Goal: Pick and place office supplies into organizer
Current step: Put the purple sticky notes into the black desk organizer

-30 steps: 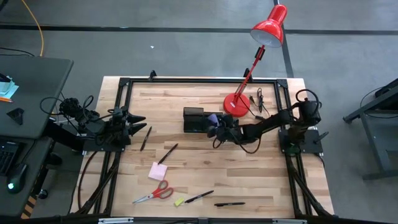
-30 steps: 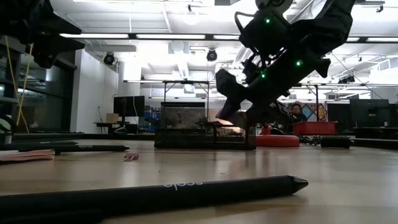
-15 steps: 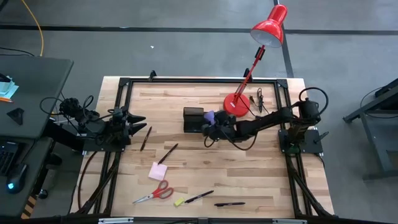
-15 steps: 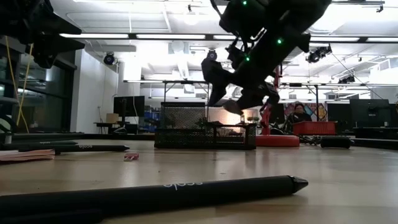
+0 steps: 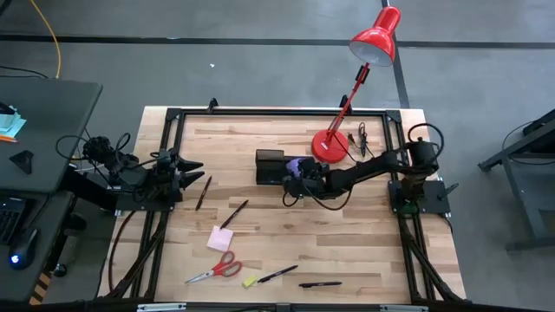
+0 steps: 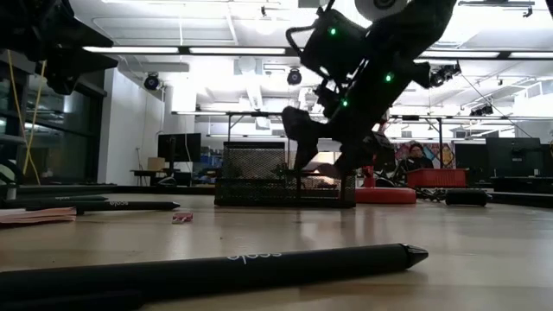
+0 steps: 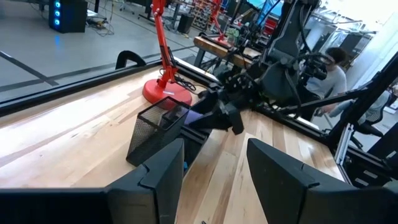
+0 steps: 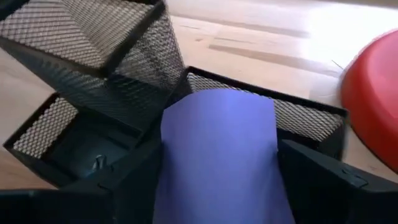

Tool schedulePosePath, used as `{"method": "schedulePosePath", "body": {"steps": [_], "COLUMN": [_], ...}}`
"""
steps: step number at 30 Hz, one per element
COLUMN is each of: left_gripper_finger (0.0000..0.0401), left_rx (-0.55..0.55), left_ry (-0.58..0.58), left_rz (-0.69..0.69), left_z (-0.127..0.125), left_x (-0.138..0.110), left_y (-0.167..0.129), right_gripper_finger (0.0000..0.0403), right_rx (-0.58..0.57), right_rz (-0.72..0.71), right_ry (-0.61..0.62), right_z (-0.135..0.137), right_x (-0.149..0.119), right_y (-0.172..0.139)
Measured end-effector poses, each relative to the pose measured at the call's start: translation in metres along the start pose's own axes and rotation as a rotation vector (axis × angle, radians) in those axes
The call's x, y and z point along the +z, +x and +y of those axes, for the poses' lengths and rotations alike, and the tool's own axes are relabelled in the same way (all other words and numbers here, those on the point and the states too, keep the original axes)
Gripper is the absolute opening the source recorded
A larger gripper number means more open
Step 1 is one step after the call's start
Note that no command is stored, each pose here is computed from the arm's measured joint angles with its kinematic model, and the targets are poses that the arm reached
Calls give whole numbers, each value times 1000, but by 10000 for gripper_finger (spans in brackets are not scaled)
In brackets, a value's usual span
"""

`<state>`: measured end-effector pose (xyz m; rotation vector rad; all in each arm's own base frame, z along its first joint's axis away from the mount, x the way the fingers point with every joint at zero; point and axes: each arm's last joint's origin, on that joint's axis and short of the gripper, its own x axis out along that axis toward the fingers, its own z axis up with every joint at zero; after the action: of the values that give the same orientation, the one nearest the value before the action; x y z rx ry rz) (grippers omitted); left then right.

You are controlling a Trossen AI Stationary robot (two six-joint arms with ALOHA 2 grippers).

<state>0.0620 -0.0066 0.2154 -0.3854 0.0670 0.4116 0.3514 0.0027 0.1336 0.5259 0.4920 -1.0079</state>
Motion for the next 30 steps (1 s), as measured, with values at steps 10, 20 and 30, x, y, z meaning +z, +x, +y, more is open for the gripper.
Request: {"method": "schedulePosePath", "body": {"steps": [10,20,30], "left_gripper_finger": [168,168,168], "left_rx": [0,0,0], "left_ry": [1,0,0], "left_rz": [0,0,0], "left_z": [0,0,0], "left_x": [0,0,0], "left_y": [0,0,0], "right_gripper_finger": [379,390,390], "right_rx": [41,29,-36], "right_rz": [-28,-52,33], "right_ry": [-62,-96,-107], "right_z": [6,21,30], "right_x": [1,15,26], "right_y": [5,-3,-18]}}
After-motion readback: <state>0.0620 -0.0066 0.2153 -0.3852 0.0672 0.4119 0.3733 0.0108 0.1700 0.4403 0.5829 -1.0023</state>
